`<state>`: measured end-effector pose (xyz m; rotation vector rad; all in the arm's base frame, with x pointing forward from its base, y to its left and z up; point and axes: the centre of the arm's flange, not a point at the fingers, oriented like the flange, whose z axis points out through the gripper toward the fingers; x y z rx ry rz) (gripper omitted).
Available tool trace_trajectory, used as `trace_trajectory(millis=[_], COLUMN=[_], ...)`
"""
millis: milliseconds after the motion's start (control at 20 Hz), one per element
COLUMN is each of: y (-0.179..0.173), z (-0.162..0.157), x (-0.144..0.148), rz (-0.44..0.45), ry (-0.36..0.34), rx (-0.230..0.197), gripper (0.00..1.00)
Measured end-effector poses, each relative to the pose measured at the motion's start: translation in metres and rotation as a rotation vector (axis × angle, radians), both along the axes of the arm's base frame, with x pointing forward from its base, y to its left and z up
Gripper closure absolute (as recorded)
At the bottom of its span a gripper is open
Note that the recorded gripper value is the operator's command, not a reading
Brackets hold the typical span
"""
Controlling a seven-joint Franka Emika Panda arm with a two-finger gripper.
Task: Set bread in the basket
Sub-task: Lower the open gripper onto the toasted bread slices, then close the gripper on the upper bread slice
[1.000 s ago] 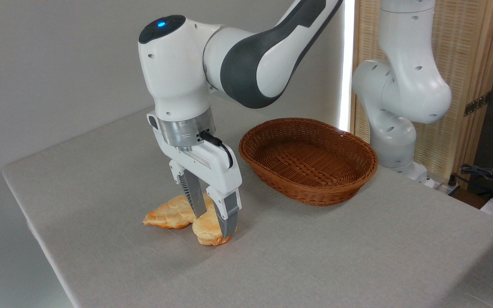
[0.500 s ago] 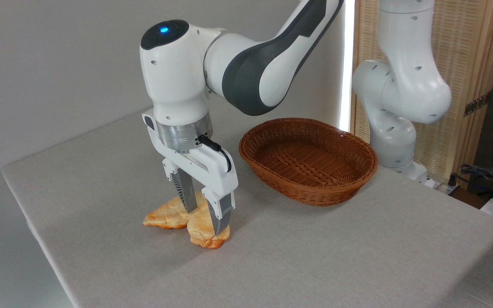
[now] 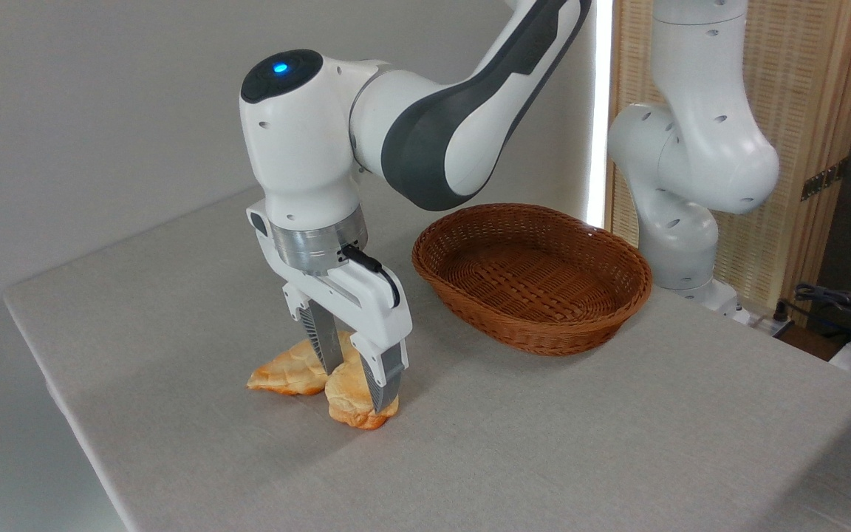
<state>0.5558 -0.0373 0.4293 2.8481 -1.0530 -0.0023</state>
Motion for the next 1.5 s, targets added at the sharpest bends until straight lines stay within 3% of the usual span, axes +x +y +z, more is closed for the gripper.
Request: trace_trajectory(millis=[150,200,1050,1500], y=[0.001,0.001,0.003,0.015], z=[-0.002,-0.002,-0.001,0.053], x=[0.0,0.0,0.001,-0.002], rz=[0.001,0.001,0.001,0.019], ry=[0.003,0.004,0.001,-0.101], rx=[0.0,0.001,0.0,-0.012], gripper=[0.32,0.36,0.33,0.3])
